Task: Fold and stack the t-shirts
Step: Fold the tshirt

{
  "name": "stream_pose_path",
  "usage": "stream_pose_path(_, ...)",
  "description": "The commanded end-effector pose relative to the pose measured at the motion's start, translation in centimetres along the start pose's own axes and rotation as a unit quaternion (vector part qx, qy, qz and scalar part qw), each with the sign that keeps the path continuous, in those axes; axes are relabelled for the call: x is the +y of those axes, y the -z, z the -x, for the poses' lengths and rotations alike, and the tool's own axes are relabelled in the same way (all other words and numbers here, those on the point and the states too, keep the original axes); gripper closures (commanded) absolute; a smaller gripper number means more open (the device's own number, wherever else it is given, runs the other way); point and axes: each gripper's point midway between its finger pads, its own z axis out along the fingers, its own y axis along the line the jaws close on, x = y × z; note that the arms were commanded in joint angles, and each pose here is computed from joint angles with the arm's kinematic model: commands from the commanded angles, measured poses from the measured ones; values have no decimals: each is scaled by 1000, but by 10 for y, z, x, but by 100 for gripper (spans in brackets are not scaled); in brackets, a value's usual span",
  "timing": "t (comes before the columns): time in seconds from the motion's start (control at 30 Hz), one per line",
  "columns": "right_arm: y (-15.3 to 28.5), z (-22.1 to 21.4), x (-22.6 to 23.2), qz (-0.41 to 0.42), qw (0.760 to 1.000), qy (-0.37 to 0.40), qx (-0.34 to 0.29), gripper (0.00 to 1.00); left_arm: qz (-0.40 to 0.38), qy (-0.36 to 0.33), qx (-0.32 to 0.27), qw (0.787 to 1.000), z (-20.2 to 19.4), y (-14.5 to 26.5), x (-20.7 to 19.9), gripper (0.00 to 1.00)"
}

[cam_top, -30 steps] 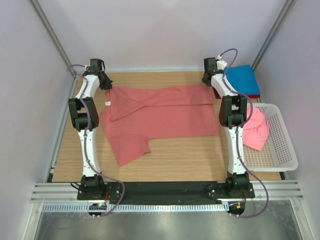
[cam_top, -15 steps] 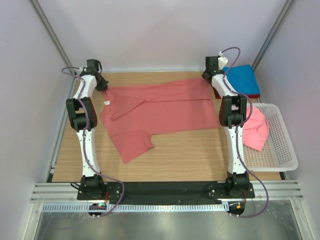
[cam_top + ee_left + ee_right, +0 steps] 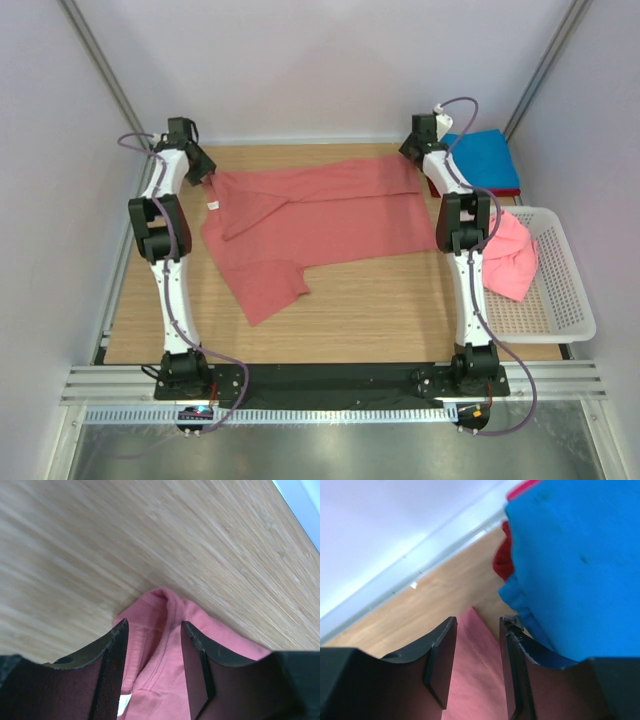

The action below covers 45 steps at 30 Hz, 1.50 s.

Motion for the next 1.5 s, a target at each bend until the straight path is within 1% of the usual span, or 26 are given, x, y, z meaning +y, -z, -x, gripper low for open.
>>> stream_pose_path(0.0, 52, 61, 17, 11, 999, -17, -32, 53, 25, 8, -71, 997, 53, 73, -4, 52)
stream_pose_path(0.07, 71, 56, 12, -4, 1000, -8, -13, 53, 56, -2, -70, 996, 48, 85, 4, 52)
stream_pose_path(0.13, 85, 50, 9, -14, 1000, -2, 6, 55, 85, -22, -57, 994, 38, 101, 13, 52)
stream_pose_path(0.17, 100, 44, 5, -24, 999, 6, 24, 55, 85, -37, -47, 995, 28, 105, 9, 52)
stream_pose_path(0.2, 106, 42, 2, -31, 999, 10, 31, 55, 90, -49, -35, 994, 18, 115, 11, 52)
stream_pose_path(0.27, 120, 22, -9, -54, 997, 24, 58, 56, 94, -74, -17, 993, -4, 126, 7, 52)
stream_pose_path(0.3, 133, 26, -6, -49, 997, 27, 57, 56, 108, -83, 13, 991, -28, 122, 18, 52)
stream_pose_path(0.33, 137, 10, -14, -60, 995, 38, 75, 56, 95, -83, 11, 992, -31, 139, 13, 52)
stream_pose_path(0.37, 143, 4, -18, -64, 994, 43, 83, 57, 91, -79, 22, 993, -41, 143, 14, 52)
stream_pose_path(0.4, 156, 3, -13, -55, 994, 43, 85, 57, 79, -87, 34, 992, -60, 146, 6, 51)
stream_pose_path(0.43, 158, -19, -25, -66, 991, 51, 109, 58, 78, -85, 49, 992, -77, 156, 13, 52)
stream_pose_path(0.5, 168, -37, -30, -70, 987, 54, 131, 60, 42, -82, 76, 993, -107, 164, 0, 52)
stream_pose_path(0.53, 177, -53, -36, -77, 984, 62, 146, 60, 47, -86, 104, 990, -133, 162, 10, 52)
stream_pose_path(0.57, 182, -59, -37, -78, 983, 65, 152, 60, 25, -93, 106, 990, -145, 173, 0, 52)
stream_pose_path(0.6, 186, -65, -39, -78, 982, 72, 155, 61, 0, -82, 120, 989, -156, 175, -9, 53)
stream_pose_path(0.7, 198, -94, -47, -78, 977, 85, 182, 61, -4, -57, 167, 984, -190, 171, -3, 55)
stream_pose_path(0.77, 203, -98, -56, -86, 975, 87, 185, 62, 13, -53, 183, 982, -200, 165, 5, 55)
stream_pose_path(0.87, 211, -110, -71, -98, 972, 94, 192, 62, 70, -61, 206, 974, -211, 159, 28, 56)
stream_pose_path(0.9, 215, -122, -83, -107, 968, 98, 202, 63, 102, -65, 206, 971, -214, 151, 41, 57)
stream_pose_path(1.0, 217, -132, -89, -106, 970, 94, 195, 63, 154, -67, 223, 960, -225, 148, 62, 57)
stream_pose_path(1.03, 220, -145, -99, -115, 967, 94, 206, 63, 171, -63, 223, 958, -228, 145, 69, 57)
stream_pose_path(1.13, 222, -157, -106, -126, 965, 94, 208, 64, 210, -66, 219, 950, -233, 143, 87, 56)
stream_pose_path(1.3, 241, -157, -101, -141, 964, 125, 186, 64, 291, -79, 207, 931, -229, 147, 120, 55)
stream_pose_path(1.4, 259, -156, -105, -167, 961, 137, 175, 65, 331, -76, 196, 920, -226, 146, 143, 54)
stream_pose_path(1.47, 272, -165, -111, -176, 957, 140, 184, 65, 349, -66, 200, 913, -225, 146, 159, 54)
